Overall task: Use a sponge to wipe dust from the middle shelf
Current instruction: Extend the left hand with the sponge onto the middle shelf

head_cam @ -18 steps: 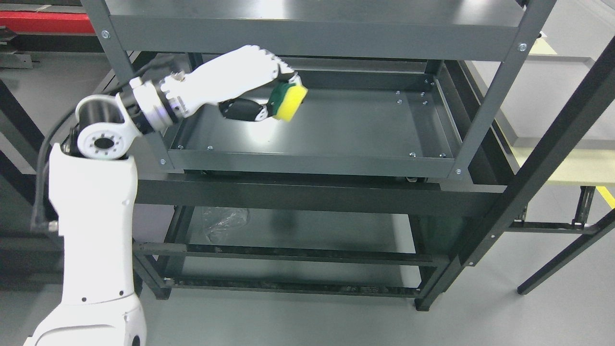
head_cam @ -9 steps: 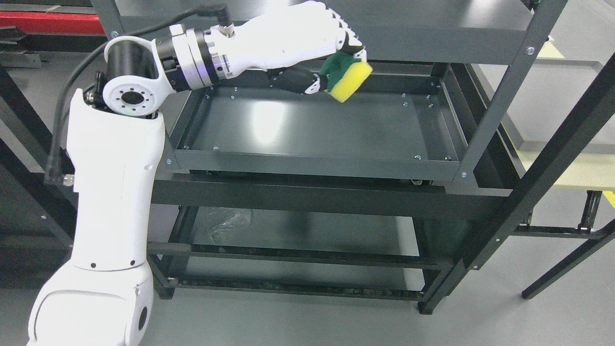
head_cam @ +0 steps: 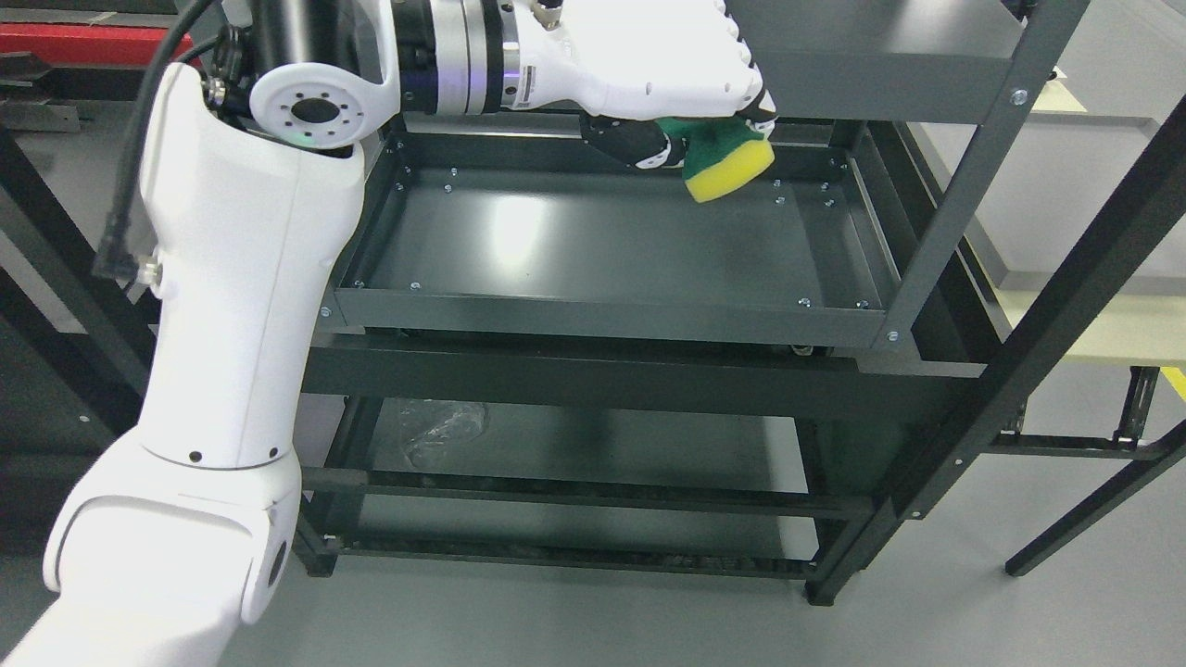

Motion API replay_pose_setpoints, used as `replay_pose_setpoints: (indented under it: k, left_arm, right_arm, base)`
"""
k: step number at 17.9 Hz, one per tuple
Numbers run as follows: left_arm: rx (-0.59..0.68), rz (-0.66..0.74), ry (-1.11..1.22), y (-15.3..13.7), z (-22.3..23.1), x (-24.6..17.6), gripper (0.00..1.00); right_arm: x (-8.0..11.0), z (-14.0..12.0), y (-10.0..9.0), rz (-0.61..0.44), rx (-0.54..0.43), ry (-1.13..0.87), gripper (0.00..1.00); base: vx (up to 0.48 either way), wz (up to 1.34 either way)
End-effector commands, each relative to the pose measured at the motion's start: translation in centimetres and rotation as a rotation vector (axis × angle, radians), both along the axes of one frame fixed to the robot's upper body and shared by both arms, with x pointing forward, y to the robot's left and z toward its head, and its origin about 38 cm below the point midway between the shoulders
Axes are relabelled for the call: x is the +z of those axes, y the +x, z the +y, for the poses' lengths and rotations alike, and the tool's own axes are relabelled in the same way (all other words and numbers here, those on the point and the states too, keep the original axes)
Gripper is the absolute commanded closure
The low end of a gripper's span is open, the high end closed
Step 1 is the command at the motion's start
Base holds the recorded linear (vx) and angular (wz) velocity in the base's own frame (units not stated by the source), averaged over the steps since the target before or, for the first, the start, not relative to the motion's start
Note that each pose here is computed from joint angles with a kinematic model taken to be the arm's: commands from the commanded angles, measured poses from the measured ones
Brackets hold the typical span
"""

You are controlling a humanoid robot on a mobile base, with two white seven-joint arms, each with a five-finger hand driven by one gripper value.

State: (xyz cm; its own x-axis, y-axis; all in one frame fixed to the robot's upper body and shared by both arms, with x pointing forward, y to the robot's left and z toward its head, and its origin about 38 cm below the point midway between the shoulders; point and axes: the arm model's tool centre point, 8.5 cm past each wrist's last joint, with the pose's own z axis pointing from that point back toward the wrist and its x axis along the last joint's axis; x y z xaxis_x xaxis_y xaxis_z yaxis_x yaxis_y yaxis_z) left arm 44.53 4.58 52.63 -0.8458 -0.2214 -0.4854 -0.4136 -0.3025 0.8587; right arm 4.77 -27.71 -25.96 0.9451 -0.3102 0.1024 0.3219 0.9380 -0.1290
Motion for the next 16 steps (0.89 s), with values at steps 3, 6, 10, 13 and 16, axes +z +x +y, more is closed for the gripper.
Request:
replay_pose_setpoints:
  k: [3,6,10,13,16]
  left_arm:
    - [0.074,-0.125,0.108,-1.0,0.2,3.0,0.91]
    - [0.131,-0.130,0.125,-0.5,2.7,3.0,0.91]
    - [0.194,-0.123,0.110,-0.1,6.7,3.5,0.91]
    - [0.217,-0.119,0.117,-0.4,9.5,3.8,0.90]
    - [0.252,-0.130,0.129,-1.2,12.8,4.2,0.90]
  right_arm:
    - [0.1,-1.0,-0.2,0.053,-0.005,0.000,0.00]
    - [0.1,-1.0,-0.2,0.053,-0.005,0.002,0.00]
    - [0.1,-1.0,-0.1,0.052,-0.005,0.002,0.00]
    - [0.1,-1.0,-0.1,0.052,-0.005,0.002,0.00]
    - [0.1,-1.0,-0.2,0.052,-0.005,0.001,0.00]
  base:
    - [0.000,0.00]
    - [0.000,0.00]
    - [0.000,0.00]
    - [0.000,0.00]
    - [0.000,0.00]
